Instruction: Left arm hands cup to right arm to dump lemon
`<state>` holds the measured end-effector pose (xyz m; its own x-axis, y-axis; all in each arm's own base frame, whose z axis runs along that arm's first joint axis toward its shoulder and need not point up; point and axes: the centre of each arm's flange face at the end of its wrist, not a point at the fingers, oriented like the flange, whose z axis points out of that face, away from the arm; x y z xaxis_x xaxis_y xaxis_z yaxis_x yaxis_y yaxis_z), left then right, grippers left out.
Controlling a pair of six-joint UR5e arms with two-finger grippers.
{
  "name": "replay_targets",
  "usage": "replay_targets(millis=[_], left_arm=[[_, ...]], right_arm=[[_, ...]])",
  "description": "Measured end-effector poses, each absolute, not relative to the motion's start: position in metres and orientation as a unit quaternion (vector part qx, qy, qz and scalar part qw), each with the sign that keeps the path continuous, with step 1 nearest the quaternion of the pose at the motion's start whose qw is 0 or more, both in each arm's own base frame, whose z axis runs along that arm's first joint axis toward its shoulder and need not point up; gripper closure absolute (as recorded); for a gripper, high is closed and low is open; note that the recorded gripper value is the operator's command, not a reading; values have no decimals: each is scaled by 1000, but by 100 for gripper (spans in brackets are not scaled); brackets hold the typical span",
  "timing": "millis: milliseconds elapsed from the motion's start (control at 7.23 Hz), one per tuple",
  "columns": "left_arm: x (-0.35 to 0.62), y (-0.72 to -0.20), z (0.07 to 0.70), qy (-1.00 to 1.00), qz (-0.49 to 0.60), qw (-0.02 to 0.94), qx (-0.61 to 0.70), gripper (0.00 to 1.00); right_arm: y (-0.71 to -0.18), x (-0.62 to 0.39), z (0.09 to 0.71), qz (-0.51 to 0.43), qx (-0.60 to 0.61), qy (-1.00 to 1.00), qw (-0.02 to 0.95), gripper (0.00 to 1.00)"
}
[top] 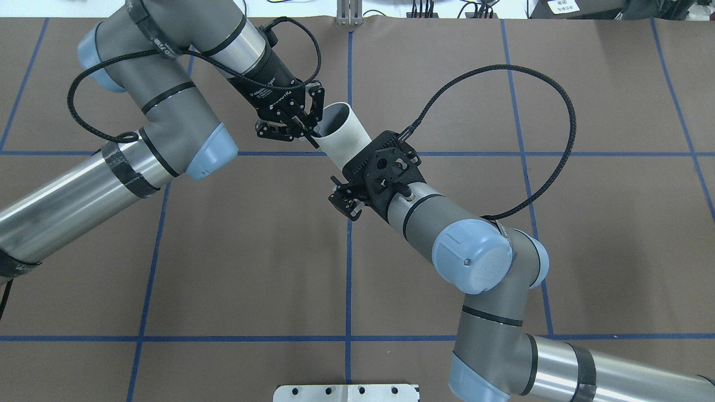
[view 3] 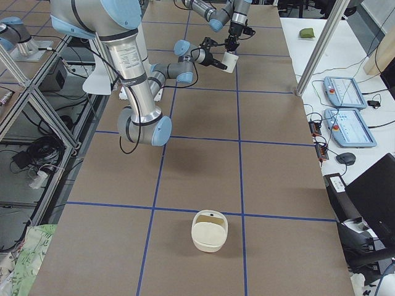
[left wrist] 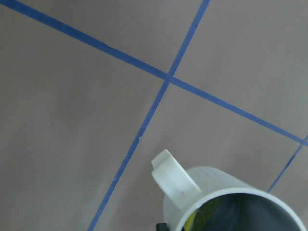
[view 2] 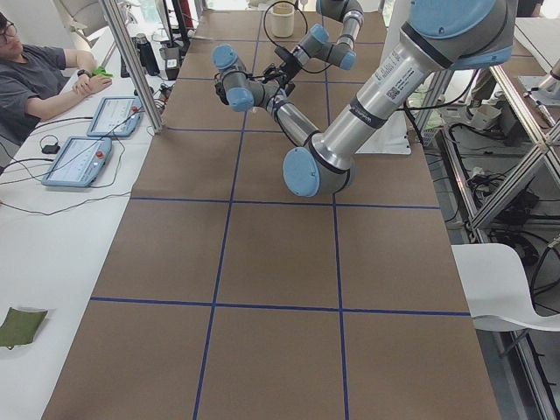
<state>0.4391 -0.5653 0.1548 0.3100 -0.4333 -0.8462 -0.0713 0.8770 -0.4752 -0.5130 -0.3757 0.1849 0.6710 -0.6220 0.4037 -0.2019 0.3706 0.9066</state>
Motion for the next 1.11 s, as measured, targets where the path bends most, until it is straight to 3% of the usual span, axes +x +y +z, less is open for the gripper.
replay_targets(millis=[1106], left_arm=[[445, -542, 152, 578, -107, 776, -229, 100]], right_arm=[[-376, -512, 185, -142, 543, -380, 735, 0]])
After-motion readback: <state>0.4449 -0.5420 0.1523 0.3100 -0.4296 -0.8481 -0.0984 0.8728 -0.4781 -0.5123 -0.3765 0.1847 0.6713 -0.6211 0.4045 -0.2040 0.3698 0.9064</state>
